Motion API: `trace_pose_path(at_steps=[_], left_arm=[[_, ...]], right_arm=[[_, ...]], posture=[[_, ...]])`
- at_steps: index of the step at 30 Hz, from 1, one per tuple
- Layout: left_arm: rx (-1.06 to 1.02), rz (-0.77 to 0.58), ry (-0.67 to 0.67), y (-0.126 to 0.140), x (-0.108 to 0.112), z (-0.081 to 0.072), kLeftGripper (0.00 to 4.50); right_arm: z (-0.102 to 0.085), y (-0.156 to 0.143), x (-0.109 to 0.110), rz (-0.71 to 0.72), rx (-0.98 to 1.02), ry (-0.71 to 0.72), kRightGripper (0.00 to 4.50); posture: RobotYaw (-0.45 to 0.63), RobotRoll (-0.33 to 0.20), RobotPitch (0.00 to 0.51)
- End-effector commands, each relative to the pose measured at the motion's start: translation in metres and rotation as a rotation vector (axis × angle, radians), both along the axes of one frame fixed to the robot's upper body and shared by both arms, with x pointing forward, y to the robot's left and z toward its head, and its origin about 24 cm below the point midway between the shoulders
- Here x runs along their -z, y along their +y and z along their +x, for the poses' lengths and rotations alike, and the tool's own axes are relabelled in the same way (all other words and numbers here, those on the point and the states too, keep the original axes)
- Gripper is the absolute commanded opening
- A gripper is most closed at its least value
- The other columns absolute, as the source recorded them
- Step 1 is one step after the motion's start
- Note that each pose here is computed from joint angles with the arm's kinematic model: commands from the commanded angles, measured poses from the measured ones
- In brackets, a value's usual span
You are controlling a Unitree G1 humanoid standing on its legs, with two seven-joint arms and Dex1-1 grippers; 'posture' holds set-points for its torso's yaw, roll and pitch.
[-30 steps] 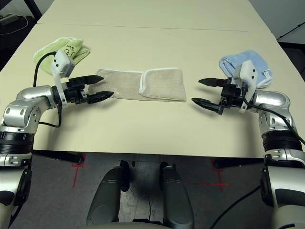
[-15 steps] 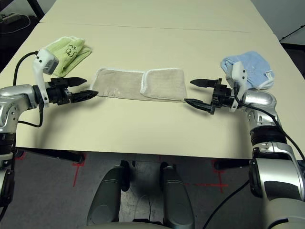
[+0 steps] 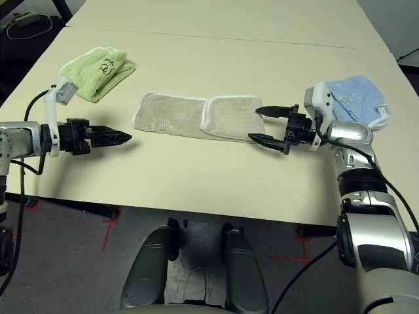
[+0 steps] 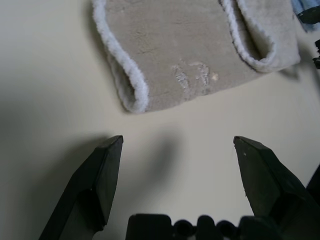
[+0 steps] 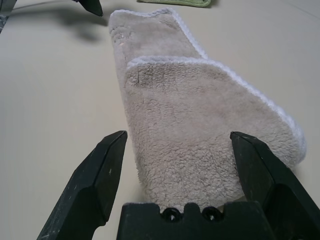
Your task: Fold the towel and set it aside.
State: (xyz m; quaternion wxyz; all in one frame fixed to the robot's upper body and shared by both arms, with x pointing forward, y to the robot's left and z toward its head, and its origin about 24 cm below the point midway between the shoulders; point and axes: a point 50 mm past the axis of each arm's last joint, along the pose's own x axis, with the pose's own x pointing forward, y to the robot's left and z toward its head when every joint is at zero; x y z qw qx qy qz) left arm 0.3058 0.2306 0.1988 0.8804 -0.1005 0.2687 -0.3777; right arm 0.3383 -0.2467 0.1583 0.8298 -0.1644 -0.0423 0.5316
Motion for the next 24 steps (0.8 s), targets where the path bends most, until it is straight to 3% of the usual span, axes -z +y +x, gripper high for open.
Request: trace_pose_path(at_steps=[1, 12, 19, 24], left_arm=[[0.0, -0.001, 0.0, -0.003, -0.002, 0.001, 4.5], [0.013, 0.013, 0.05, -0.011, 0.015, 0.006, 4.5], [-0.01, 0.064, 0.076, -0.003, 0.02, 0.007, 4.5], [-0.027, 0.025, 0.076, -0.005, 0.02, 0.011, 4.5]], right_arm=[[-0.003, -0.004, 0.004, -0.018, 0.008, 0.008, 4.49], [-0.002, -0.005, -0.002, -0.019, 0.025, -0.02, 4.49], [-0.002, -0.004, -0.005, -0.018, 0.023, -0.03, 4.49], [-0.003, -0.004, -0.005, -0.023, 0.024, -0.033, 4.49]], posture=[[0.09, 0.0, 0.263], [0.07, 0.0, 0.255], [0.07, 0.0, 0.253], [0.07, 0.0, 0.252]])
